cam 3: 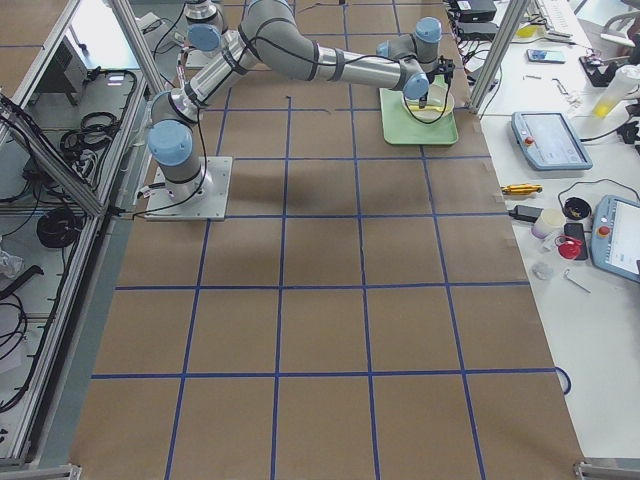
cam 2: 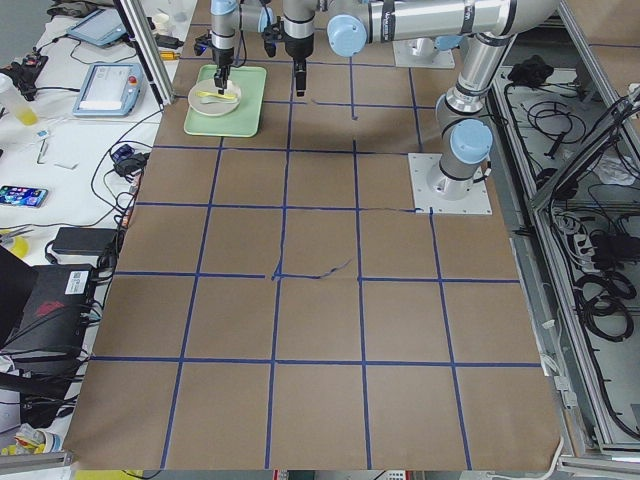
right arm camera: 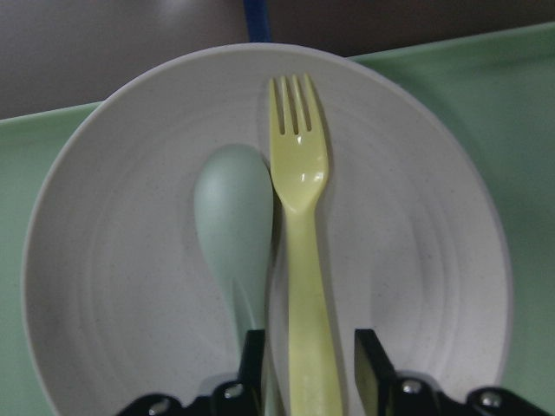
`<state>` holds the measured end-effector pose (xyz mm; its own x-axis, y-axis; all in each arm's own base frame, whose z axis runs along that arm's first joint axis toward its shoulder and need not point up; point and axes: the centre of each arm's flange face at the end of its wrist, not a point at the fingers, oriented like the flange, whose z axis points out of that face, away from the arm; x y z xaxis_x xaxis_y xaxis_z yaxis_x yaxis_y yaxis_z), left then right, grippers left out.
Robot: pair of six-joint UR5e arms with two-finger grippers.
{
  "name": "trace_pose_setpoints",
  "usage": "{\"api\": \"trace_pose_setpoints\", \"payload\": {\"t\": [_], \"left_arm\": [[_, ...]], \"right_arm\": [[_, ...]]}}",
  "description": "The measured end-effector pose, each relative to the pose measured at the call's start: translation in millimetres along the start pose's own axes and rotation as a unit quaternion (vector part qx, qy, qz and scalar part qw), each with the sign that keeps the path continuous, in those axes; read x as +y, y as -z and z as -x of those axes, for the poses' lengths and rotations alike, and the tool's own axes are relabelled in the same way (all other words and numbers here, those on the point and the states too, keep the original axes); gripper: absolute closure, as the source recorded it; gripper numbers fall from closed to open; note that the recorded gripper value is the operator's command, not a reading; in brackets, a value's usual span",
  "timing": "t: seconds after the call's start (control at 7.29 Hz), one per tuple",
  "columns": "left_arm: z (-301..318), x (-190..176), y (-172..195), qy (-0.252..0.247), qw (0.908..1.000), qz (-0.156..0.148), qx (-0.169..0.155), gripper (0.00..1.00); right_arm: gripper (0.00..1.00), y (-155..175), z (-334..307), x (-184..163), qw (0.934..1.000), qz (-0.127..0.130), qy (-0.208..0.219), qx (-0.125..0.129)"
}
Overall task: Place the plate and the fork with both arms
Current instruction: 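Lower the right gripper and close it on the yellow fork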
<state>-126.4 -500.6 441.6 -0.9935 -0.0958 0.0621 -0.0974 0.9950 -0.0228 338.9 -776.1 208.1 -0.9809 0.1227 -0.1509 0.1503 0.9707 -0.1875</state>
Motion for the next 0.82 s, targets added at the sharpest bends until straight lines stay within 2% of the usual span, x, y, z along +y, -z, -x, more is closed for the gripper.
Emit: {"api": "trace_pose_setpoints", "payload": {"t": [0.55,0.82], "left_arm": [[0.2,-1.2,-1.4,0.000,1.0000,0.000,-0.001,0.00],[0.2,-1.5,-1.8,0.000,1.0000,0.000,-0.001,0.00]], "right_arm": [[0.56,-12.7,7.7,6.6,0.9999,0.003,0.011,0.002],[0.64,-8.9,9.4,4.5,0.9998,-0.001,0.020,0.000]]}}
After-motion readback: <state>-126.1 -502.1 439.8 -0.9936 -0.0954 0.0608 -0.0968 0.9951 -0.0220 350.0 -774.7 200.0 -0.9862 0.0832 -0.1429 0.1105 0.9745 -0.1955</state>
